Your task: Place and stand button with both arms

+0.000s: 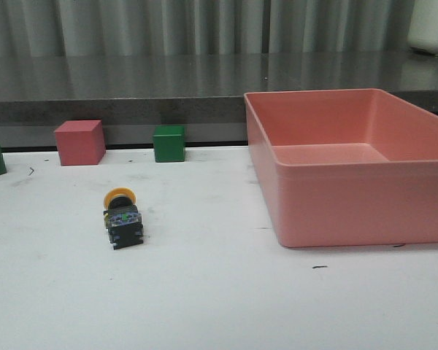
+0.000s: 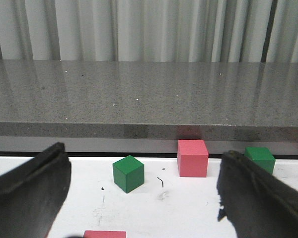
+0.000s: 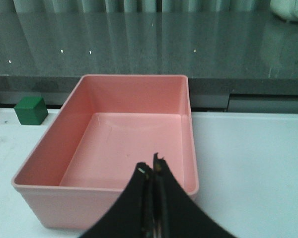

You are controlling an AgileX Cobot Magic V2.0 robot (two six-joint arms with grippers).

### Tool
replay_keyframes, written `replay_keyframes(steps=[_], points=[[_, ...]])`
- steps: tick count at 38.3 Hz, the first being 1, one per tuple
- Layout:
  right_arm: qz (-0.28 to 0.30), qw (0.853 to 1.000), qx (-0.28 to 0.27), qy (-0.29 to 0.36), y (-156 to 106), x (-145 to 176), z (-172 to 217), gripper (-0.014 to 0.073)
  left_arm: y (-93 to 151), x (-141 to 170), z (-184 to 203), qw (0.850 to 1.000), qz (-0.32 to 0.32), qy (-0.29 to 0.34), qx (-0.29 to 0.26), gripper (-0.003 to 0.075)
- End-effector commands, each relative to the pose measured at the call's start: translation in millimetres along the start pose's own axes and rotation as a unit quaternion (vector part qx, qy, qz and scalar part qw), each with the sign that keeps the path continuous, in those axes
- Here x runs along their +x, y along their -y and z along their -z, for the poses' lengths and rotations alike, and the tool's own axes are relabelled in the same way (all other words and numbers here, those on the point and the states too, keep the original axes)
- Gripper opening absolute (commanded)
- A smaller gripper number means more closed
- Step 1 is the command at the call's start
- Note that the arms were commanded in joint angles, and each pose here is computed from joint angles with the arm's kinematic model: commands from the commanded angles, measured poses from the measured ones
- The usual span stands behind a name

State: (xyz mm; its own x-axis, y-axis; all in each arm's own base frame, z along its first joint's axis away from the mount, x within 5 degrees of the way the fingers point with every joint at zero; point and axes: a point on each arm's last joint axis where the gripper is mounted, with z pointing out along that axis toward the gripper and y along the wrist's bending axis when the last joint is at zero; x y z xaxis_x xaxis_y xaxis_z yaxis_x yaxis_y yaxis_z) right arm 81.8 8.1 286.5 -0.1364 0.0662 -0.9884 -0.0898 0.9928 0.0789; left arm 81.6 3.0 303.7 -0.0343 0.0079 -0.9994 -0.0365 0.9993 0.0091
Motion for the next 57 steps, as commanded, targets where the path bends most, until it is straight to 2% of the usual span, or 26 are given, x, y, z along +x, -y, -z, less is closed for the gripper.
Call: replay_keyframes(steps=[1, 7, 21, 27, 34, 41, 47, 57], points=[[0.013, 0.996, -0.007, 0.090, -1.2, -14.9, 14.3, -0.0063, -0.1, -18.6, 0.4, 0.999, 0.003, 0.054, 0.000, 0.0564], [0.013, 0.993, -0.008, 0.114, -1.0, -14.9, 23.9, -0.0063, -0.1, -18.6, 0.4, 0.999, 0.003, 0.054, 0.000, 0.0564], [0.013, 0.993, -0.009, 0.115, -1.1, -15.1, 23.9, -0.0063, -0.1, -20.5, 0.6, 0.998, 0.003, 0.064, 0.000, 0.0564], [0.013, 0.993, -0.009, 0.115, -1.1, -15.1, 23.9, -0.0063, 0.6, -20.7, 0.3, 0.996, 0.068, 0.065, 0.008, 0.0564], [0.013, 0.993, -0.009, 0.115, -1.1, -15.1, 23.9, -0.0063, 1.9, -19.9, -12.0, 0.997, 0.072, 0.001, 0.012, 0.0564], [0.013, 0.993, -0.009, 0.115, -1.1, -15.1, 23.9, -0.0063, 5.3, -27.2, -40.6, 0.994, 0.070, -0.081, 0.022, 0.0564], [0.013, 0.993, -0.009, 0.115, -1.1, -15.1, 23.9, -0.0063, 20.4, -28.0, -70.6, 0.987, 0.063, -0.135, 0.066, 0.0564], [0.013, 0.993, -0.009, 0.115, -1.1, -15.1, 23.9, -0.0063, 82.9, -22.6, -118.5, 0.959, 0.027, -0.212, 0.188, 0.0564]])
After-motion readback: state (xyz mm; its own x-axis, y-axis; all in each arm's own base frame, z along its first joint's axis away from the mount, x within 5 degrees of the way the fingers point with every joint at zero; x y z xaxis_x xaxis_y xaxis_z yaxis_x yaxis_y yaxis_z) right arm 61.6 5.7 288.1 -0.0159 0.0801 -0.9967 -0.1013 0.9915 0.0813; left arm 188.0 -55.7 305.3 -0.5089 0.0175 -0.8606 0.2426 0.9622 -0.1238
